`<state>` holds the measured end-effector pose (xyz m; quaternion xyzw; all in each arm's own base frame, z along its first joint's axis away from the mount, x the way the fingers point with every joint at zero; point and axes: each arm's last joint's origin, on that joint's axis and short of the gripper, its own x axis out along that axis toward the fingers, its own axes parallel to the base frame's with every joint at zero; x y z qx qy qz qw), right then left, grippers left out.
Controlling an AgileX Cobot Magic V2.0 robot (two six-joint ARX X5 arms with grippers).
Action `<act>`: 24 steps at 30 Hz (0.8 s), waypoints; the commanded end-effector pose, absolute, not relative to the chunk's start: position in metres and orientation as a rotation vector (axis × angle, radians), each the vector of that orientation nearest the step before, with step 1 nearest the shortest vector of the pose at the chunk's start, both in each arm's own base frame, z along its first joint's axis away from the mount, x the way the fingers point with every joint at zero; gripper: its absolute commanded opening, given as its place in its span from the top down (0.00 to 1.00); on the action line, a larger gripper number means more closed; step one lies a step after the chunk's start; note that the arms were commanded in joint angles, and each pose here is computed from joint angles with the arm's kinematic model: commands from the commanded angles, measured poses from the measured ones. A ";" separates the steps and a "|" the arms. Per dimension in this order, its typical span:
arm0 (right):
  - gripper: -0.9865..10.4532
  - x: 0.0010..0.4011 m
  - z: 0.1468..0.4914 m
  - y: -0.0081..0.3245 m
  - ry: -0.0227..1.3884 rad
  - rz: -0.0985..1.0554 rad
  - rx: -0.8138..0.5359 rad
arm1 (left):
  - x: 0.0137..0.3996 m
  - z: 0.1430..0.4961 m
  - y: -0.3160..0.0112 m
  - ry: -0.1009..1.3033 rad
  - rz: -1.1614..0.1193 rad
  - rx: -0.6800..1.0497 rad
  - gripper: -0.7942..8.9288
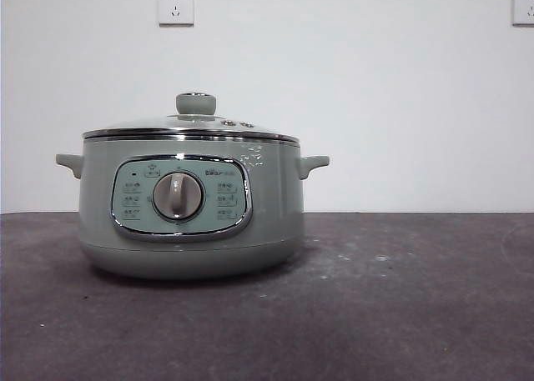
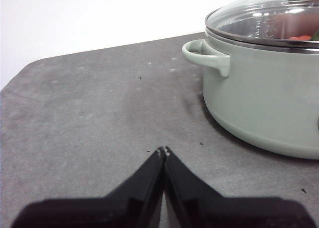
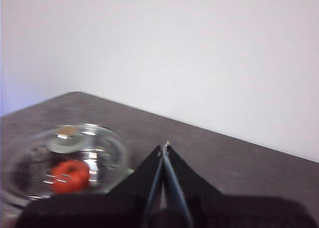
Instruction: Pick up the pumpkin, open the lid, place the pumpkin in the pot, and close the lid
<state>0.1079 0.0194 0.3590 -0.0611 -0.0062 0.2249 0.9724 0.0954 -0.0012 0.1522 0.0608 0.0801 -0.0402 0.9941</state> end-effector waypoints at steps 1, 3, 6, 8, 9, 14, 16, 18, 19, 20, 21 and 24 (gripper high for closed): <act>0.91 0.108 0.322 0.017 -0.032 0.393 -0.128 | 0.096 0.147 -0.001 0.174 -0.078 0.115 0.92; 0.91 0.106 0.302 0.017 -0.045 0.379 -0.126 | 0.096 0.147 -0.001 0.174 -0.078 0.115 0.92; 0.91 0.102 0.274 0.016 -0.054 0.377 -0.126 | 0.096 0.147 -0.001 0.174 -0.078 0.115 0.92; 0.91 0.100 0.257 0.016 -0.051 0.372 -0.124 | 0.096 0.147 -0.001 0.174 -0.078 0.115 0.92; 0.91 0.099 0.248 0.016 -0.046 0.363 -0.121 | 0.096 0.147 -0.001 0.174 -0.078 0.115 0.92; 0.91 0.097 0.213 0.013 -0.015 0.289 -0.065 | 0.096 0.147 -0.001 0.174 -0.078 0.115 0.92; 0.91 0.096 0.201 0.013 -0.008 0.264 -0.045 | 0.096 0.147 -0.001 0.174 -0.078 0.115 0.92; 0.91 0.095 0.190 0.012 0.000 0.252 -0.027 | 0.096 0.147 -0.001 0.174 -0.078 0.115 0.92; 0.91 0.095 0.185 0.012 0.003 0.250 -0.019 | 0.096 0.147 -0.001 0.174 -0.078 0.115 0.92; 0.91 0.095 0.180 0.012 0.007 0.247 -0.010 | 0.096 0.147 -0.001 0.174 -0.078 0.115 0.92; 0.91 0.095 0.175 0.012 0.012 0.246 -0.001 | 0.096 0.147 -0.001 0.174 -0.078 0.115 0.92; 0.91 0.096 0.164 0.012 0.031 0.246 0.025 | 0.096 0.147 -0.001 0.174 -0.078 0.115 0.92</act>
